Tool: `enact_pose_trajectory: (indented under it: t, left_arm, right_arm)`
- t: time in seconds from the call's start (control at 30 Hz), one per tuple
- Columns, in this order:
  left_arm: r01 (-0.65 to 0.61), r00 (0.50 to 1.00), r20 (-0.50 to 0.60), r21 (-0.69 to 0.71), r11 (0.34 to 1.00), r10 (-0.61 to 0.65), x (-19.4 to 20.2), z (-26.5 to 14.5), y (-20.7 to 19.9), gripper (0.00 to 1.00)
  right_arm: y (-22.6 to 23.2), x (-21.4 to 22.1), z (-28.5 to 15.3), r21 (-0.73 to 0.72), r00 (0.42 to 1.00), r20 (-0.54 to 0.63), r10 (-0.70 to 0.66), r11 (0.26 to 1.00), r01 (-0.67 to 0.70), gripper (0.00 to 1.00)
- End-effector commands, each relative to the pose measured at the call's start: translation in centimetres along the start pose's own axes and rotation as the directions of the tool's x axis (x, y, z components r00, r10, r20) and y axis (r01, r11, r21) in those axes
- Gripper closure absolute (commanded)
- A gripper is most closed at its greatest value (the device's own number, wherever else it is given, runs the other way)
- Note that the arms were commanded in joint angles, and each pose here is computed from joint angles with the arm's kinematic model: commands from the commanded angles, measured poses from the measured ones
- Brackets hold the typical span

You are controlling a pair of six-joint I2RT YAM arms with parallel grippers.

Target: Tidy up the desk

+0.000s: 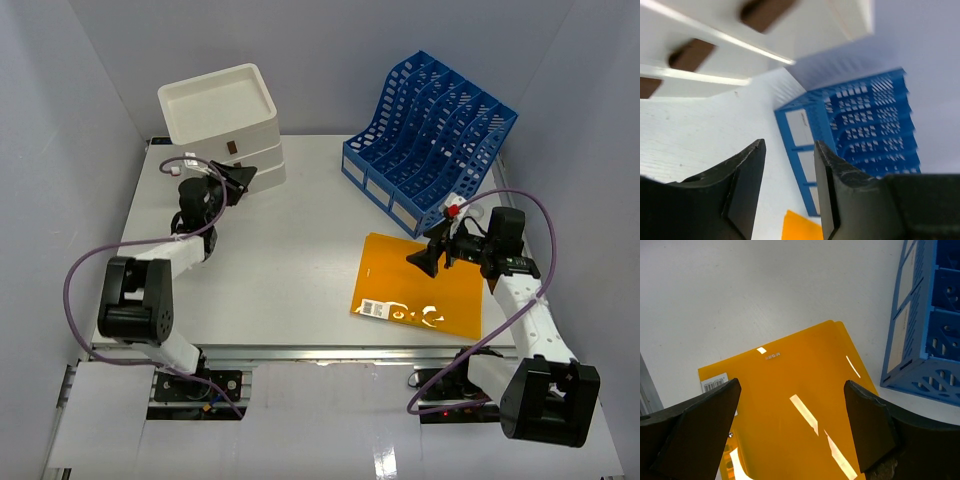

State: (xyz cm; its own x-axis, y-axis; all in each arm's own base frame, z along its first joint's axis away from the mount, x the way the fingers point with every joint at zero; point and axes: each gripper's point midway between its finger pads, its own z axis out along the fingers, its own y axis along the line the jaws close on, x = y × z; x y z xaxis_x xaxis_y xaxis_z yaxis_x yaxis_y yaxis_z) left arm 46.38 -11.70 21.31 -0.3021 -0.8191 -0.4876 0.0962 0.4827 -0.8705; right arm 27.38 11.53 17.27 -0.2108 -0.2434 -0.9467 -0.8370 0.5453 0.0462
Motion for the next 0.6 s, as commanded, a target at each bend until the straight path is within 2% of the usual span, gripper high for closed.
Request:
enact_pose_trajectory:
  t: [0.0,0.1,0.17,0.27,0.37,0.4,0.43,0.57]
  left_arm:
    - [-0.122,0.992,-0.032,0.067,0.990,0.124,1.8,-4.7,-0.5,0.35]
    - [-0.144,0.989,-0.034,0.060,0.988,0.146,3.0,-7.3,0.5,0.26]
    - [-0.153,0.987,-0.031,0.056,0.987,0.155,3.5,-8.6,1.0,0.21]
    - [-0.160,0.987,-0.001,0.023,0.987,0.160,3.7,-10.3,2.1,0.04]
    - [-0.167,0.986,0.023,-0.026,0.986,0.167,3.4,-10.8,3.1,0.02]
    - [-0.168,0.985,0.017,-0.049,0.985,0.169,3.4,-10.7,3.5,0.02]
    - [-0.171,0.985,0.001,-0.091,0.981,0.172,3.5,-10.5,4.4,0.02]
    - [-0.194,0.980,-0.091,-0.248,0.949,0.176,3.4,-7.5,7.3,0.03]
  right_arm:
    - [-3.3,-1.5,-1.0,0.119,0.996,-0.053,0.065,0.991,-0.058,0.10]
    - [-6.2,-1.2,-2.3,0.225,0.984,-0.073,0.164,0.964,-0.144,0.10]
    - [-9.0,-0.3,-3.8,0.336,0.962,-0.071,0.262,0.915,-0.224,0.10]
    - [-13.0,0.5,-6.2,0.511,0.911,-0.022,0.411,0.788,-0.343,0.09]
    - [-16.0,1.4,-7.6,0.626,0.851,0.041,0.523,0.651,-0.430,0.08]
    - [-16.5,1.6,-7.8,0.643,0.842,0.049,0.537,0.628,-0.438,0.07]
    - [-16.9,1.7,-7.7,0.648,0.836,0.065,0.545,0.614,-0.451,0.07]
    - [-16.9,1.5,-6.8,0.607,0.834,0.091,0.544,0.634,-0.479,0.07]
